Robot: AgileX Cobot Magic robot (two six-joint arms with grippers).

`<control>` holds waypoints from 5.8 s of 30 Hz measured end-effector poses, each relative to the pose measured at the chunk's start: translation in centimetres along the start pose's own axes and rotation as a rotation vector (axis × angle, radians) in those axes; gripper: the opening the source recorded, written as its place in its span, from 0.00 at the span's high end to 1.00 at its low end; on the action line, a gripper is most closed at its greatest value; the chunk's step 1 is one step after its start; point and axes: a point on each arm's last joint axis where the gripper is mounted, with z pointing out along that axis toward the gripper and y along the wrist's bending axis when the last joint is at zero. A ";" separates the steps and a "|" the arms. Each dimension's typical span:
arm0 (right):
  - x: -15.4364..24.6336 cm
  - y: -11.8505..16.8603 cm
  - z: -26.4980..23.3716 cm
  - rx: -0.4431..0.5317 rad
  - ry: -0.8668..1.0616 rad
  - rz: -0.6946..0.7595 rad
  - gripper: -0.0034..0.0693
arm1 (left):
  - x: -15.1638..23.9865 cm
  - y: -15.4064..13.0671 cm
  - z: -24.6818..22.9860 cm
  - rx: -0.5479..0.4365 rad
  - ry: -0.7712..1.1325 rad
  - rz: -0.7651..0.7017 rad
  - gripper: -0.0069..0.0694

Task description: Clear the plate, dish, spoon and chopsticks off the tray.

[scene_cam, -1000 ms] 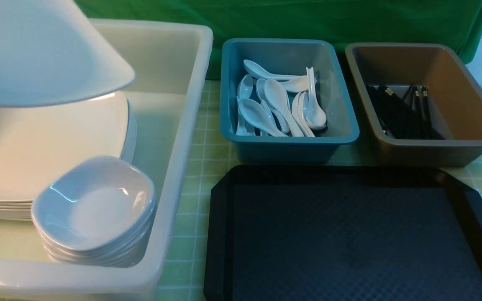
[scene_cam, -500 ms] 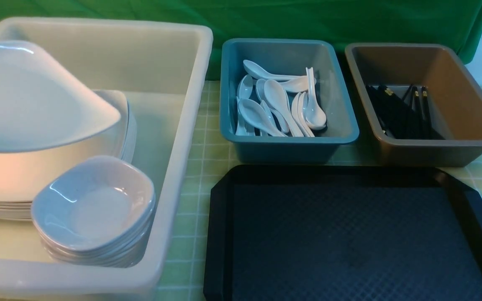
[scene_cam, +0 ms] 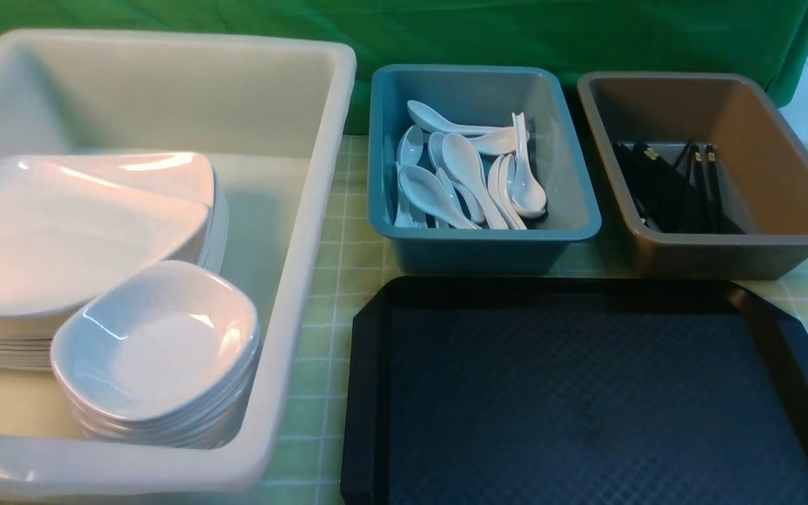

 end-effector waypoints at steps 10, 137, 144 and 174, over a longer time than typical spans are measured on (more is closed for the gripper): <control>-0.1 0.0 0.0 0.000 -0.014 0.000 0.62 | 0.2 0.1 -0.1 0.019 -0.003 0.002 0.90; -0.5 -1.4 -3.7 0.111 0.086 0.010 0.95 | 4.0 -11.4 -5.4 -0.159 0.212 1.231 0.93; 3.0 -1.4 -7.6 0.121 -0.110 0.056 0.95 | 5.1 -11.8 -7.3 -0.024 0.239 1.194 0.93; 9.6 1.2 1.8 0.010 -0.623 0.033 0.89 | 6.1 -12.5 -7.5 0.116 0.296 1.214 0.93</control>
